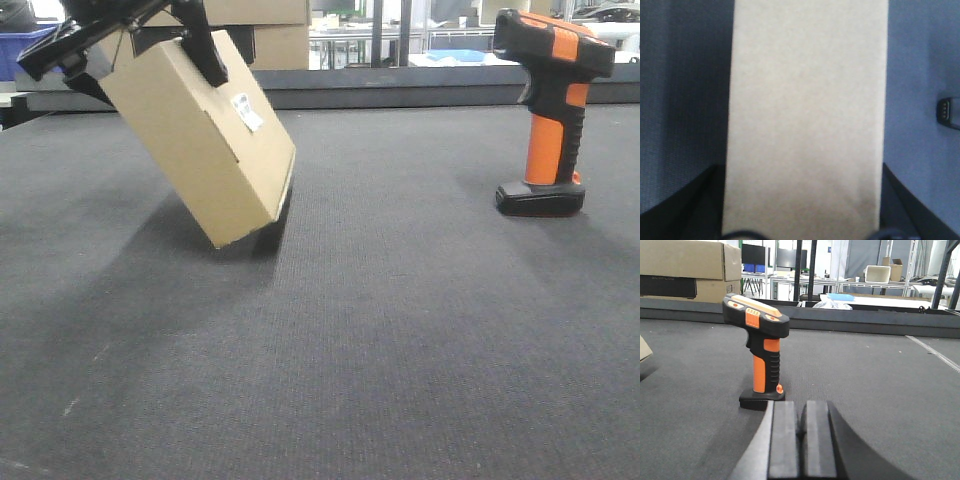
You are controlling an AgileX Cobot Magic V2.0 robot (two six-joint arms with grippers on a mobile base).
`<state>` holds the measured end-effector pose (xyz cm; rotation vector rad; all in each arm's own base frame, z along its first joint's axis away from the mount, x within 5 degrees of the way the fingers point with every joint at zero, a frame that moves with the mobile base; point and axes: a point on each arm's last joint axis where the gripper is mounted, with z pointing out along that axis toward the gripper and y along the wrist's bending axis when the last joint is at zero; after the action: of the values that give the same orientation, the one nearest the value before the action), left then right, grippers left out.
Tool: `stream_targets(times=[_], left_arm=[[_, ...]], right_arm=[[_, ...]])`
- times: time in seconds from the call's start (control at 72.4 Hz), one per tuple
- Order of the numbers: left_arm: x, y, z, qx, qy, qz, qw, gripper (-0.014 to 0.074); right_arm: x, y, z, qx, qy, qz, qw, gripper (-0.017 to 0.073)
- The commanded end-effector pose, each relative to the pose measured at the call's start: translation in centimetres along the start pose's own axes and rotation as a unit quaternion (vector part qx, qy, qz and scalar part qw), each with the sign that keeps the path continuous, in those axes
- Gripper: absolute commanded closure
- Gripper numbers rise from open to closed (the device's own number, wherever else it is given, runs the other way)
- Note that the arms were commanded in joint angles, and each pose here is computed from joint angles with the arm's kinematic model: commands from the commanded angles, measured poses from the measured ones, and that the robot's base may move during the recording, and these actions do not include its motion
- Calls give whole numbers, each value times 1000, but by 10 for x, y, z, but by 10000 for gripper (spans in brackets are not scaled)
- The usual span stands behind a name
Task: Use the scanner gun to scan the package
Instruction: 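Lift the cardboard box with the left gripper, tilting it upward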
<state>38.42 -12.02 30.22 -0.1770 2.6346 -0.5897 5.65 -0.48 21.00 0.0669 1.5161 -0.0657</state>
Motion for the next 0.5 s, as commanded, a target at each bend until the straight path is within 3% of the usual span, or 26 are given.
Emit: stream_targets(times=[0.0, 0.138, 0.318, 0.483], left_arm=[[-1, -5, -3, 8, -11, -2, 1000, 705], [-1, -5, -3, 11, -14, -4, 1000, 705], [-2, -5, -3, 13, -19, -4, 1000, 705], [-5, -6, -4, 17, -35, -5, 999, 705]], right_arm=[[-7, 0, -1, 1, -40, 11, 999, 725], [-18, 0, -2, 0, -42, 14, 999, 725], [-71, 1, 2, -3, -46, 14, 999, 725], [-82, 1, 32, -1, 16, 14, 1000, 725]])
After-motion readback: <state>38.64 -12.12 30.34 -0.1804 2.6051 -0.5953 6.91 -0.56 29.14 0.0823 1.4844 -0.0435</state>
